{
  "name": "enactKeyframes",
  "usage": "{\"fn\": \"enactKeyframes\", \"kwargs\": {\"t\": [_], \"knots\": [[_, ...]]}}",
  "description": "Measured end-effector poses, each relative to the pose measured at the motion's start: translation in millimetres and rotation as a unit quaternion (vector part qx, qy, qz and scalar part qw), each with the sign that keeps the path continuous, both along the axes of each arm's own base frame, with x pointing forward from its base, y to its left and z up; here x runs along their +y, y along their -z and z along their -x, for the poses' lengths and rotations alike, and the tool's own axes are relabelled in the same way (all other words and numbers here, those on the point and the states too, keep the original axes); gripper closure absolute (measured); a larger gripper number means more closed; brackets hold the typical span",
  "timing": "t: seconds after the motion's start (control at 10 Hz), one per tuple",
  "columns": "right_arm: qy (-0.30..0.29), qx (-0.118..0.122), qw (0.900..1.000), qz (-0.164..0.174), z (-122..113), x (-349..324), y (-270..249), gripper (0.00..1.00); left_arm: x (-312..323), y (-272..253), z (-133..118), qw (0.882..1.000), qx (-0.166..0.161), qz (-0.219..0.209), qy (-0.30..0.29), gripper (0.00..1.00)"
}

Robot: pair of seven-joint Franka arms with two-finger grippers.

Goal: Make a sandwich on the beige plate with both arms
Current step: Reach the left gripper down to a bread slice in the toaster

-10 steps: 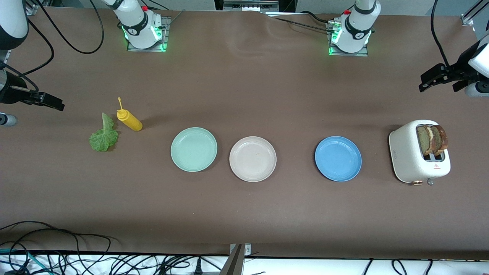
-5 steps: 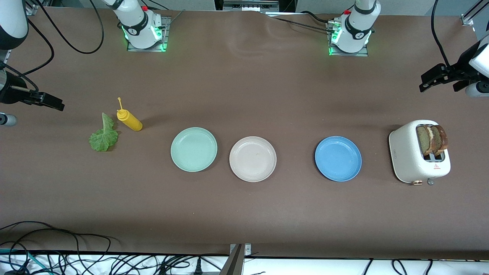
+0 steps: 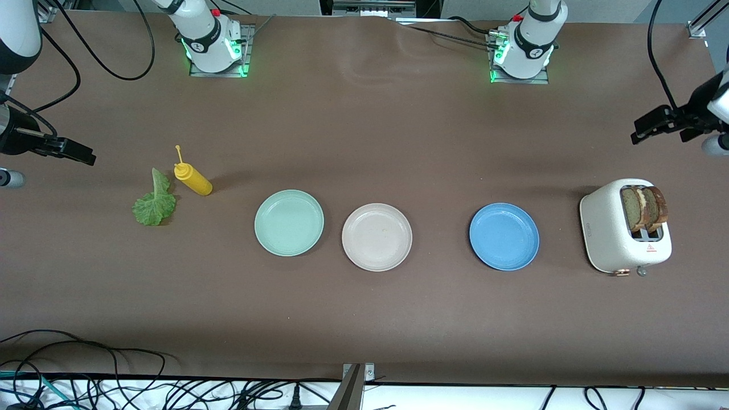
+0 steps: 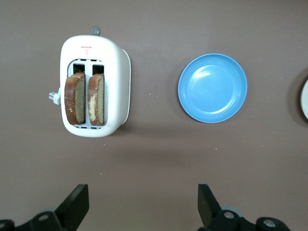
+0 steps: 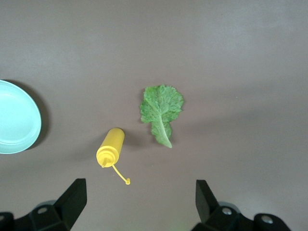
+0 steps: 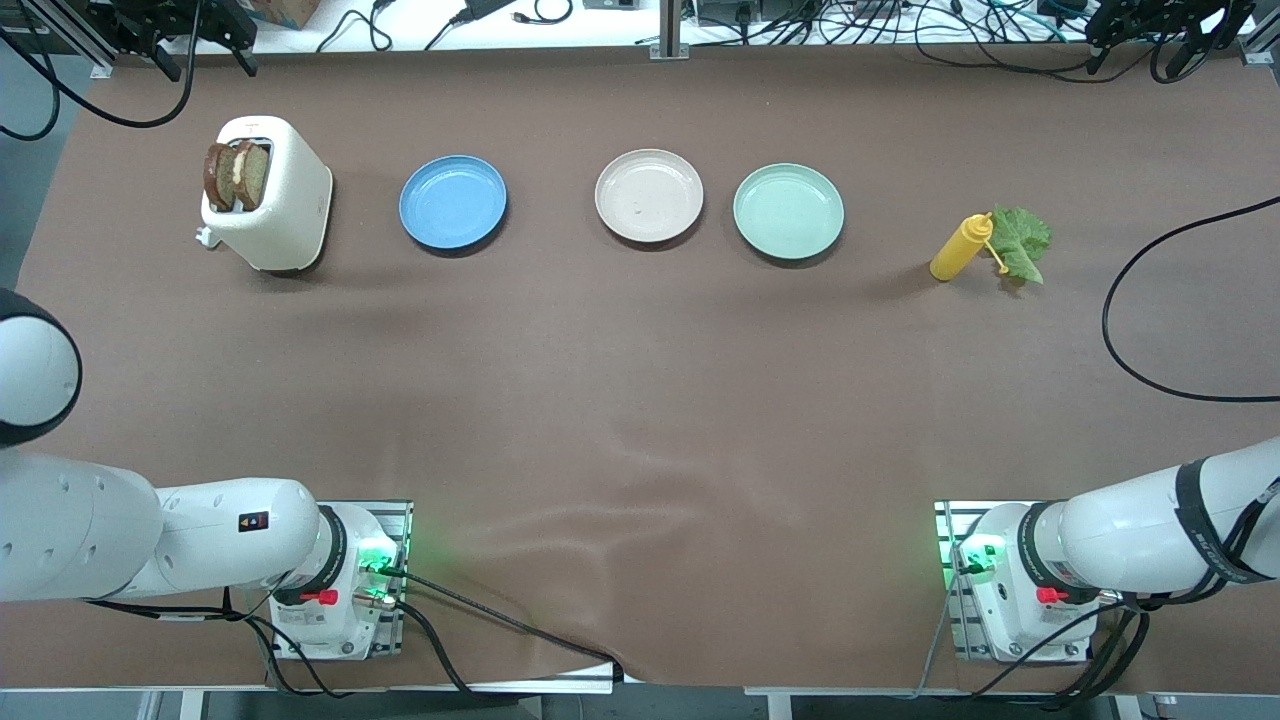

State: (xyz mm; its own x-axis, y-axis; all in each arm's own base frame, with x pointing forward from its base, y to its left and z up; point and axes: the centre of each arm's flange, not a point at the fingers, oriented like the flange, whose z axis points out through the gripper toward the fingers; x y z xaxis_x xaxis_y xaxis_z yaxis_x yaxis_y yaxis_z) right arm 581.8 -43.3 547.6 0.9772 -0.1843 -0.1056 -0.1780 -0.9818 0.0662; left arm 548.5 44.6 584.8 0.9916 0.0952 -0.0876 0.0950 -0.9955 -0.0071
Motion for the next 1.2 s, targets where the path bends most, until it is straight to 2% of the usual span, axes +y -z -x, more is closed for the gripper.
{"fn": "enactKeyframes", "kwargs": {"t": [0.2, 0.5, 0.7, 1.0, 1.2], "knots": [[0.010, -0.001, 1.000, -0.017, 0.1, 2.3, 0.2, 0.00, 21.2, 26.3, -10.4, 1.000, 0.022, 0.004, -0.017, 0.00], [0.024, -0.001, 1.000, -0.018, 0.2, 2.0, 0.4, 0.00, 67.1, 48.2, -16.9, 0.998, 0.037, 0.009, -0.051, 0.00], [0.024, 0.000, 1.000, -0.018, 0.3, 1.8, 0.5, 0.00, 74.0, 67.3, -24.6, 0.997, 0.052, 0.013, -0.054, 0.00], [0.025, 0.003, 1.000, -0.018, 1.1, 1.2, 1.1, 0.00, 80.2, 127.9, -60.8, 0.997, 0.055, 0.019, -0.052, 0.00], [0.025, 0.004, 1.000, -0.018, 1.2, 1.3, 1.2, 0.00, 84.4, 159.5, -75.3, 0.997, 0.055, 0.021, -0.052, 0.00]]}}
